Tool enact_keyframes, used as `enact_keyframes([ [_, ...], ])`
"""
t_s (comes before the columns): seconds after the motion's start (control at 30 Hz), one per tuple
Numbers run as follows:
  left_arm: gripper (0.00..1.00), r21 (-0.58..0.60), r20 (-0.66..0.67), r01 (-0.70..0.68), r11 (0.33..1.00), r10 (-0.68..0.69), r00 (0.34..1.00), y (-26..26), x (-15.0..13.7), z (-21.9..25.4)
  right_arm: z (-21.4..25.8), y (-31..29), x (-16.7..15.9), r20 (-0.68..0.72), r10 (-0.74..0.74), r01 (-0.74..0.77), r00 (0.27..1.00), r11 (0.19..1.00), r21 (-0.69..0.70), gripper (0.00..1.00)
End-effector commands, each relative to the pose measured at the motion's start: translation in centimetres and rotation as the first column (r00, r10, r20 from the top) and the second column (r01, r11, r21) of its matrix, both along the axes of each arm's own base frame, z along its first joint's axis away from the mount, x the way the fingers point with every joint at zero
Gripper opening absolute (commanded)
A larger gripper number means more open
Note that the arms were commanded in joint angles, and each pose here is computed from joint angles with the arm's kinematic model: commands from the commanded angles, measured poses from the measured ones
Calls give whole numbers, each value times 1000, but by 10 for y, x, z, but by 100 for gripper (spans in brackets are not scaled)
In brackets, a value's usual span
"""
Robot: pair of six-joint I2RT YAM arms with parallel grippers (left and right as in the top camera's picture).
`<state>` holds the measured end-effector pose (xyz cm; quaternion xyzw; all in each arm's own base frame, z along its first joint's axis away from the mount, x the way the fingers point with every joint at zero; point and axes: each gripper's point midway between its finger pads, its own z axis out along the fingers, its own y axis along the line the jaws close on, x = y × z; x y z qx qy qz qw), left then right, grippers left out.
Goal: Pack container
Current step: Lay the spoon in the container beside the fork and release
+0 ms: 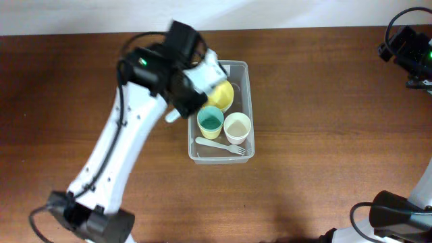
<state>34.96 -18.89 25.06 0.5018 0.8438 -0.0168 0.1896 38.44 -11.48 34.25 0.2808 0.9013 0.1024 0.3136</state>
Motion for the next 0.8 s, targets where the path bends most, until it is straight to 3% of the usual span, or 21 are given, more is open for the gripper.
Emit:
enact_keyframes([
  [0.0, 1, 67, -36, 231, 971, -229, 973, -25, -17, -22, -2, -3, 1, -4, -12, 12, 1000, 1000, 2, 99],
  [0.27, 1, 51, -258, 472, 880, -445, 858, -49, -61, -96, -2, -3, 1, -3, -11, 11, 1000, 1000, 2, 99],
  [0.63, 2, 47, -247, 539, 841, -513, 822, -59, -49, -129, -2, -3, 1, -4, -12, 12, 1000, 1000, 2, 99],
  [0.77, 23, 40, -243, 565, 824, -540, 806, -61, -47, -134, -2, -3, 1, -3, -12, 12, 1000, 1000, 2, 99],
])
